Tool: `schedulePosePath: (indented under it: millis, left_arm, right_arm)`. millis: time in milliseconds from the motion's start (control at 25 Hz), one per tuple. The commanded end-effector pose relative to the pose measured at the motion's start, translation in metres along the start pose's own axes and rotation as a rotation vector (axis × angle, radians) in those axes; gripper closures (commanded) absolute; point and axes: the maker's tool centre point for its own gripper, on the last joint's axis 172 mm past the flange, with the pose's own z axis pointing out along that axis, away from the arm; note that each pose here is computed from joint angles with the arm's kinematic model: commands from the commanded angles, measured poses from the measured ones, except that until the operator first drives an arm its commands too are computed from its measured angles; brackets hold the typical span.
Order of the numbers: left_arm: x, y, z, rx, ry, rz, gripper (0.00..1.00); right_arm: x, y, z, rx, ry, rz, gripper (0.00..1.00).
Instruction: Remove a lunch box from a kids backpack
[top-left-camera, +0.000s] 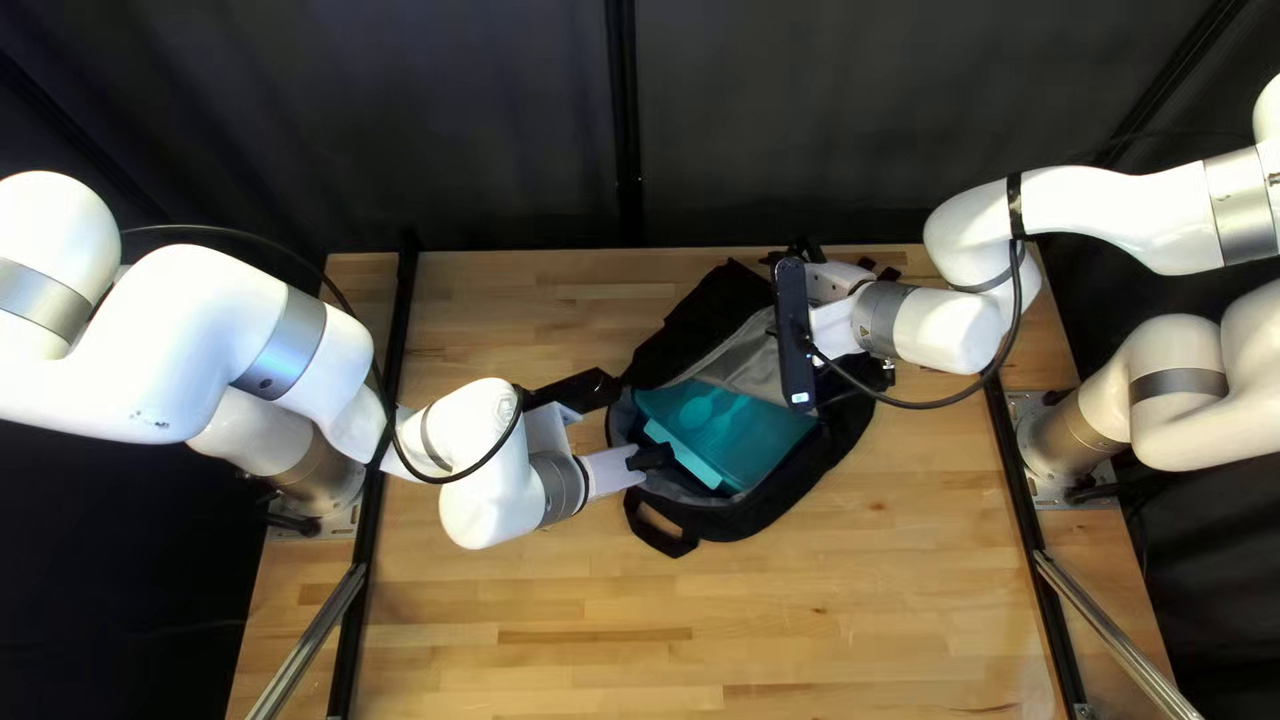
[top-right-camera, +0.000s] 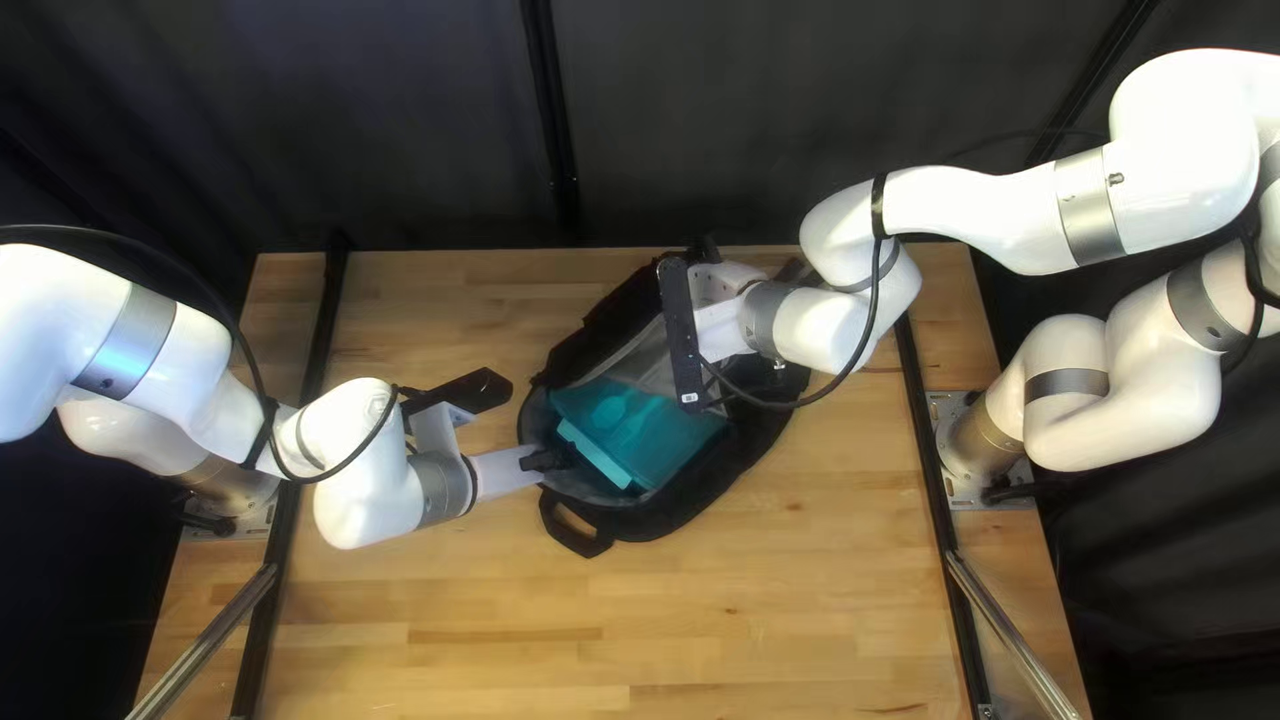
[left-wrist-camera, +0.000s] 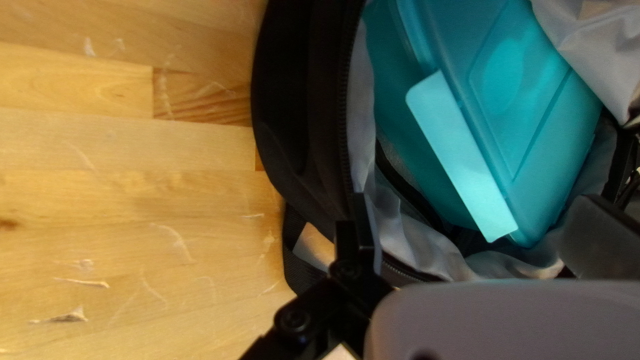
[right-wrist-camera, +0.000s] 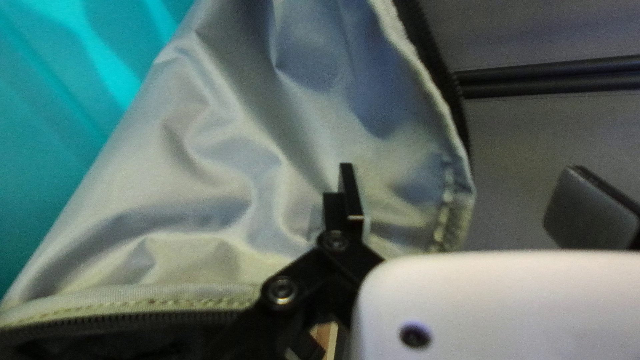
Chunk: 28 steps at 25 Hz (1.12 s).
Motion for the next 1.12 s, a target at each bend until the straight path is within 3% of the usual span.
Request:
schedulePosePath:
  millis: [40,760,1120]
  left_arm:
    - [0.000,0.000,0.000,0.000,0.000,0.000,0.00]
    - [0.000,0.000,0.000,0.000,0.000,0.000,0.00]
    - [0.000,0.000,0.000,0.000,0.000,0.000,0.00]
  right_arm:
    - [0.000,0.000,0.000,0.000,0.000,0.000,0.00]
    - [-0.002,-0.005,0.000,-0.006,0.002,-0.008,0.00]
    - [0.034,-0.005,0.024,0.033,0.071,0.034,0.00]
